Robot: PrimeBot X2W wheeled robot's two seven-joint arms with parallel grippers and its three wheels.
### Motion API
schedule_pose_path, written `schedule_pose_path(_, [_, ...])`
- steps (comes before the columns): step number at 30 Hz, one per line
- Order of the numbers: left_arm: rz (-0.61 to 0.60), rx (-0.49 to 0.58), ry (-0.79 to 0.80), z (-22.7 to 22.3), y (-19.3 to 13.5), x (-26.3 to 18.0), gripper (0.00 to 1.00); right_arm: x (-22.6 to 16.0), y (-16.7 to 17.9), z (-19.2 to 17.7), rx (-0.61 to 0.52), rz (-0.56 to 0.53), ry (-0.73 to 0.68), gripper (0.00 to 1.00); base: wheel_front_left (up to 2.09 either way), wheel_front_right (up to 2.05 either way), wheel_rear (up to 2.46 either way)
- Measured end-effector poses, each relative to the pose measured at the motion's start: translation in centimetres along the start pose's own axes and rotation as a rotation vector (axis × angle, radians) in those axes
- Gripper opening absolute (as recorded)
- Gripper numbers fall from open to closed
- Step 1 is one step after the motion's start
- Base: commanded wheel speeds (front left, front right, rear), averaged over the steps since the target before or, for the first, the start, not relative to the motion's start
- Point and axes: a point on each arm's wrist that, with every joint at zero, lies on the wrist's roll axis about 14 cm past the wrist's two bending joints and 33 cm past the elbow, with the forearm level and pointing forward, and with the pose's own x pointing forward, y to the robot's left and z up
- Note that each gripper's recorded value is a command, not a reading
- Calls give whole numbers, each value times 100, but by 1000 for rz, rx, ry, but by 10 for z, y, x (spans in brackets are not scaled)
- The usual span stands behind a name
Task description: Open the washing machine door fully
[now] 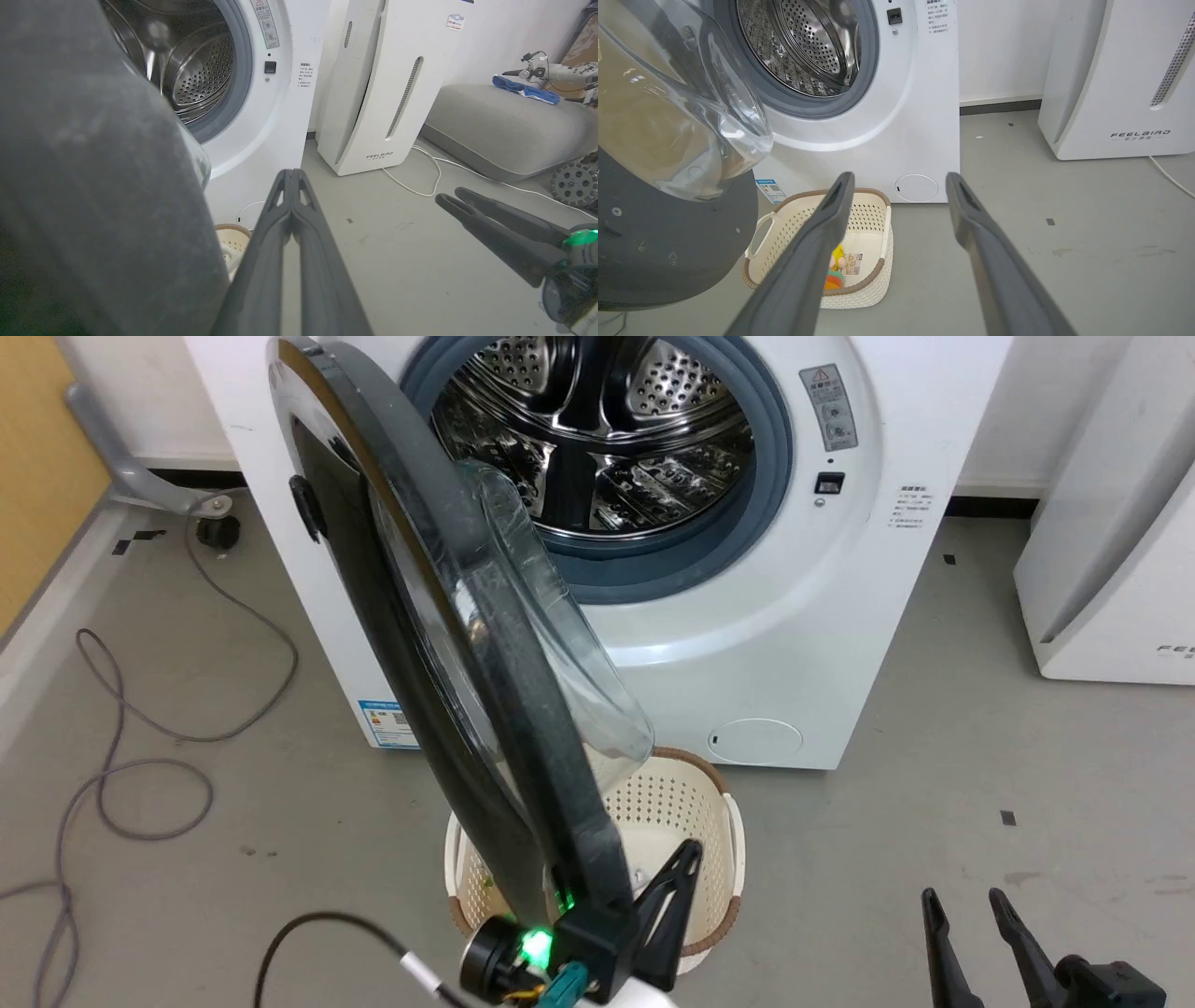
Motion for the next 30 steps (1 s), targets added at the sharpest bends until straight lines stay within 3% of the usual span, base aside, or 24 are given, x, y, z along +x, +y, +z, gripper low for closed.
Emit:
schedule_pose_path(14, [227, -3, 12, 4, 49, -61, 0, 9, 18, -5, -9, 63, 21, 100, 0, 0, 0])
schedule_pose_path(30, [611, 54, -17, 16, 134, -133, 0, 41, 70, -21, -22, 227, 72, 100, 0, 0, 0])
